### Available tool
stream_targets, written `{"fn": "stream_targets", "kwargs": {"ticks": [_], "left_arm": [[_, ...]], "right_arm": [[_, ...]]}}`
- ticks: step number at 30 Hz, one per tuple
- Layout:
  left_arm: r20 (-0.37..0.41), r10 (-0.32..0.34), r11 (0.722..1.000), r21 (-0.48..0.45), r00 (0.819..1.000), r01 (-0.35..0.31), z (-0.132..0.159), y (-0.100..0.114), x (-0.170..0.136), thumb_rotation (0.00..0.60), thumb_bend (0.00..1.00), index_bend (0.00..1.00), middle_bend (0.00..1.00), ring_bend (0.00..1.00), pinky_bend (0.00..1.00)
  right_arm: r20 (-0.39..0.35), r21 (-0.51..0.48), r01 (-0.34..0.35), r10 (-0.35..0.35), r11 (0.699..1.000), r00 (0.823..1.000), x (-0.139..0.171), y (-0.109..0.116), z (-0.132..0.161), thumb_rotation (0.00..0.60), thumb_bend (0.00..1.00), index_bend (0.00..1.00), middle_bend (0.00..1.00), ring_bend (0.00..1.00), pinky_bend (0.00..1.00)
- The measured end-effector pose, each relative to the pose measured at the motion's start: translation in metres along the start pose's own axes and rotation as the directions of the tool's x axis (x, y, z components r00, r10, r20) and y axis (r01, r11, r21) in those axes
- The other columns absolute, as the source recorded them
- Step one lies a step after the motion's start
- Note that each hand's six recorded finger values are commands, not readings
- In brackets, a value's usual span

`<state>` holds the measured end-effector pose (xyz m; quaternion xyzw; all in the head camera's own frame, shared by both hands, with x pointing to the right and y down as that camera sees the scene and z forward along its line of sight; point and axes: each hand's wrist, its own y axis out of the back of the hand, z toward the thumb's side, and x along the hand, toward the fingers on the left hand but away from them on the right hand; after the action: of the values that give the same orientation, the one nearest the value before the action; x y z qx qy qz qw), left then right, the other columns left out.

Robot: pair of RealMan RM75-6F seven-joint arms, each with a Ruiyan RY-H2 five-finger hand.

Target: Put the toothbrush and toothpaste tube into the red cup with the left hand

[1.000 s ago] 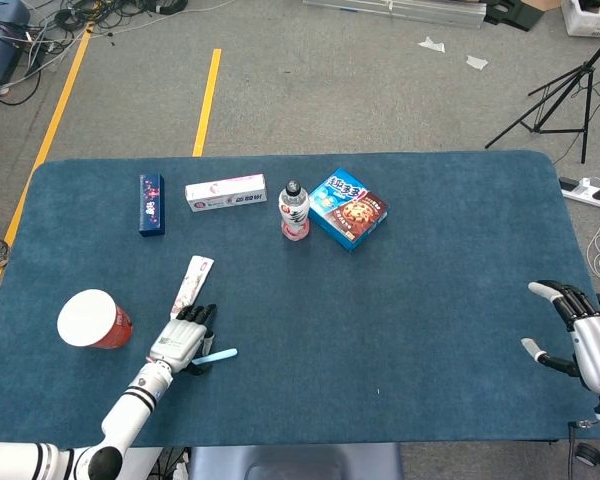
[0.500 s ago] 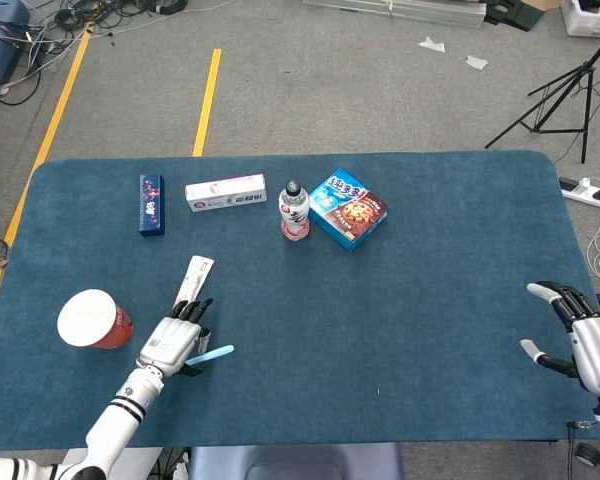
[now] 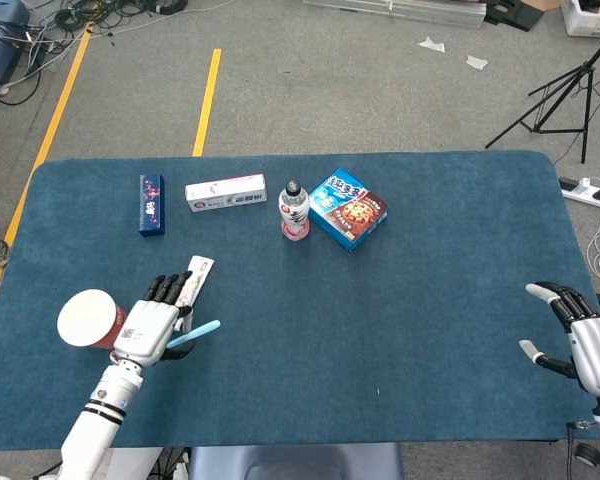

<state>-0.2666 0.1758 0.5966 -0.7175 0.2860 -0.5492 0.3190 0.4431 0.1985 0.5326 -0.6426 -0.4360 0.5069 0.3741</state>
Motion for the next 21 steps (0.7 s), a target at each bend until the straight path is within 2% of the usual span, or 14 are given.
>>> {"fn": "stream_targets", "kwargs": {"ticks": [12, 21], "left_arm": [[-0.053, 0.141, 0.990, -0.017, 0.989, -0.142, -0.019, 0.047, -0.001, 0.600, 0.36, 0.60, 0.00, 0.00, 0.00], [-0.109, 0.160, 0.985, -0.049, 0.981, -0.166, -0.048, 0.053, 0.009, 0.600, 0.36, 0.61, 0.00, 0.00, 0.00]], "right_arm": [[-0.007, 0.009, -0.009, 0.009, 1.000, 1.000, 0.000, -0.003, 0.003, 0.600, 0.12, 0.26, 0.24, 0.22, 0.59], [-0.004, 0.016, -0.017, 0.017, 1.000, 1.000, -0.001, -0.006, 0.003, 0.600, 0.12, 0.26, 0.24, 0.22, 0.59]]}}
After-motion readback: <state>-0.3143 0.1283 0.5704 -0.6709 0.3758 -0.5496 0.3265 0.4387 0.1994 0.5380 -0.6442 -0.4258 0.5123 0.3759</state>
